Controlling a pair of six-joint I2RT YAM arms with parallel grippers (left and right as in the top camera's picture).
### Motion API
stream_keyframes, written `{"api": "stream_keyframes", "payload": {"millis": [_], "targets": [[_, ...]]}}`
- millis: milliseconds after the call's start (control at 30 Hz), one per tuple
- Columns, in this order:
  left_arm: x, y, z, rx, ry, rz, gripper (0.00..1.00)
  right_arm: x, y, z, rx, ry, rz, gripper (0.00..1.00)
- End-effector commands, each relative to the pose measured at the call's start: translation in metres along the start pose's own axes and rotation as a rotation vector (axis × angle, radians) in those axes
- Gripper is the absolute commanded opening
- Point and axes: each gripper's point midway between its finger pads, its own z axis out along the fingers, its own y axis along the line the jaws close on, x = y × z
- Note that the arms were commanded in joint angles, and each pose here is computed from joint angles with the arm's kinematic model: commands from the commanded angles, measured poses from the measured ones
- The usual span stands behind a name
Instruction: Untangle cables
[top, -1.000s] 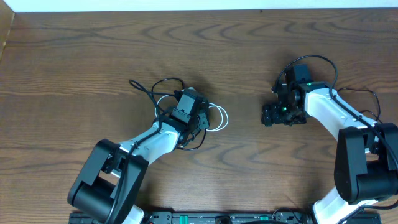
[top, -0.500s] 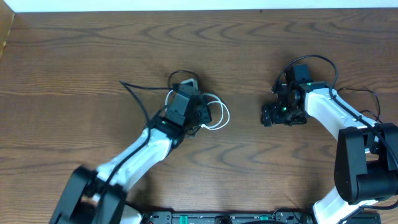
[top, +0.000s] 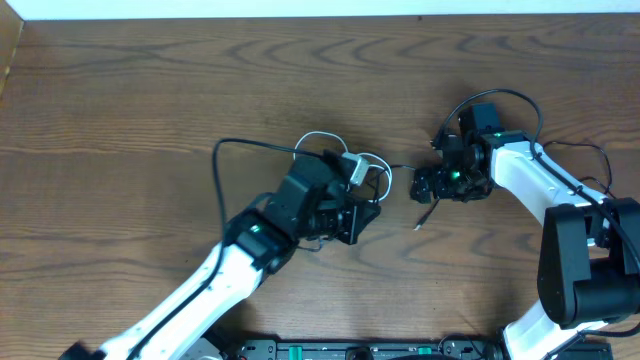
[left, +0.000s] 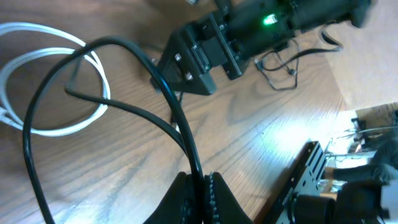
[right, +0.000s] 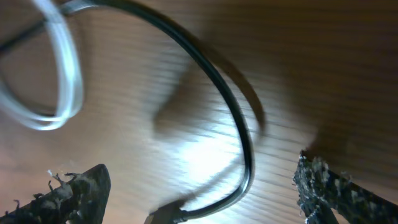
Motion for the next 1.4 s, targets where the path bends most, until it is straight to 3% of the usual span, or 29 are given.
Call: {"api": "stream_keyframes", "payload": {"millis": [0,400,733,1100,1200,1233,1300,1367], "targets": [[-0.014,-0.018,-0.026,0.045,-0.07,0.102,0.07,0.001,0.046,-0.01,-0.246,-0.02,-0.112,0.92],[-0.036,-0.062,-0.085,0.129,-0.26,0.211,0.08,-0.02,0.115,-0.058,-0.631,-0.183,-0.258,0.92],[-0.048,-0.091,-0.095,0.259,-0.312,0.257,0.08,-0.022,0.135,-0.056,-0.646,-0.221,-0.388,0.92],[-0.052,-0.101,-0.1,0.308,-0.33,0.237,0.08,-0.049,0.17,-0.063,-0.653,-0.408,-0.638,0.87],[-0.053,-0.101,-0.1,0.308,-0.33,0.238,0.08,-0.051,0.176,-0.064,-0.652,-0.428,-0.665,0.79],[-0.053,-0.101,-0.1,0.307,-0.331,0.238,0.08,-0.052,0.176,-0.063,-0.644,-0.428,-0.665,0.7],[-0.053,-0.101,-0.1,0.307,-0.33,0.238,0.08,-0.053,0.173,-0.059,-0.611,-0.426,-0.659,0.45],[-0.052,-0.101,-0.1,0.306,-0.329,0.237,0.08,-0.057,0.162,-0.051,-0.536,-0.418,-0.634,0.11]]}}
